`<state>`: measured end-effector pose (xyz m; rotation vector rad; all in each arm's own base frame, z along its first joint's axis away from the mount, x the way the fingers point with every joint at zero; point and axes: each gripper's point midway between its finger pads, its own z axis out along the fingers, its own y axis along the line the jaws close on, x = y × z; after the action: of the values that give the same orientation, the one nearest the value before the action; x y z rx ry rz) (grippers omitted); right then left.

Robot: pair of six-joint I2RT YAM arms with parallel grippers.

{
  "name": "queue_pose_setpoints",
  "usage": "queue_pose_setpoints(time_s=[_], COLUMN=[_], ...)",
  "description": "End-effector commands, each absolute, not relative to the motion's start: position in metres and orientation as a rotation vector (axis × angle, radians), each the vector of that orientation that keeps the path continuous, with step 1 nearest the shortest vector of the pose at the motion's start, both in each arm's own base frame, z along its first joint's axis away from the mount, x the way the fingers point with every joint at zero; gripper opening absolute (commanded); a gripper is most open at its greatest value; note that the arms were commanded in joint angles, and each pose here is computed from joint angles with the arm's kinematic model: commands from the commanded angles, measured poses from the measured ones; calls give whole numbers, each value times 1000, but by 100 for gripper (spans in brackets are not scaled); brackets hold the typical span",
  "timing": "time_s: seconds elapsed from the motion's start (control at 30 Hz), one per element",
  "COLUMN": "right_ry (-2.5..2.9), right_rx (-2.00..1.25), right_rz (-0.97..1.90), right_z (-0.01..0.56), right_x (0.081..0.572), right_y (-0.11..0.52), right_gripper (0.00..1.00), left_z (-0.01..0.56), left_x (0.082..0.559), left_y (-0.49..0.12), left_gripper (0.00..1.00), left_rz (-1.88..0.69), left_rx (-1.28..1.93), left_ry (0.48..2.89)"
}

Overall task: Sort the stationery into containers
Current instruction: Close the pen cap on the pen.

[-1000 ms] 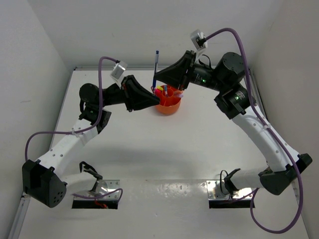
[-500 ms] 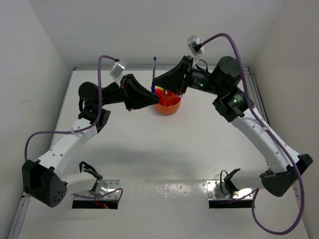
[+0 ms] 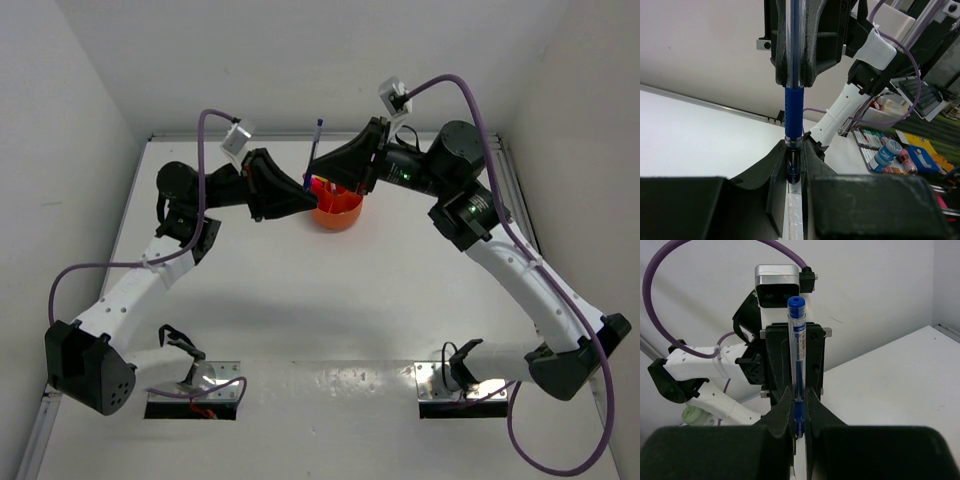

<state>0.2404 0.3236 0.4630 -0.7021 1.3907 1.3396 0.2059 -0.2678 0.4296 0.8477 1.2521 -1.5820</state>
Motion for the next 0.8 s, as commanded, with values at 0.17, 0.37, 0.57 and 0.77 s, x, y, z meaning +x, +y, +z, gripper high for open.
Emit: queue_pose_setpoints(time_s=[0.17,0.37,0.57,0.77], right_ry=[1421,1425,1422,1412], right_rx=[-791,-794,-793,-797], right_rz=[1410,1403,1394,1389], right_z=[445,443,444,446], right_x=[212,212,214,213], right_y=[332,333,332,332], right_gripper=[0,0,0,4], left_z=[469,465,463,463], left_x=[218,209,208,213], left_y=[-260,-268,-268,-267], left_gripper=[0,0,0,0], left_rz=[-1491,-1454,-1422,-1356], left_rx=[807,892,923,952], left_ry=[1142,1127,1124,1121])
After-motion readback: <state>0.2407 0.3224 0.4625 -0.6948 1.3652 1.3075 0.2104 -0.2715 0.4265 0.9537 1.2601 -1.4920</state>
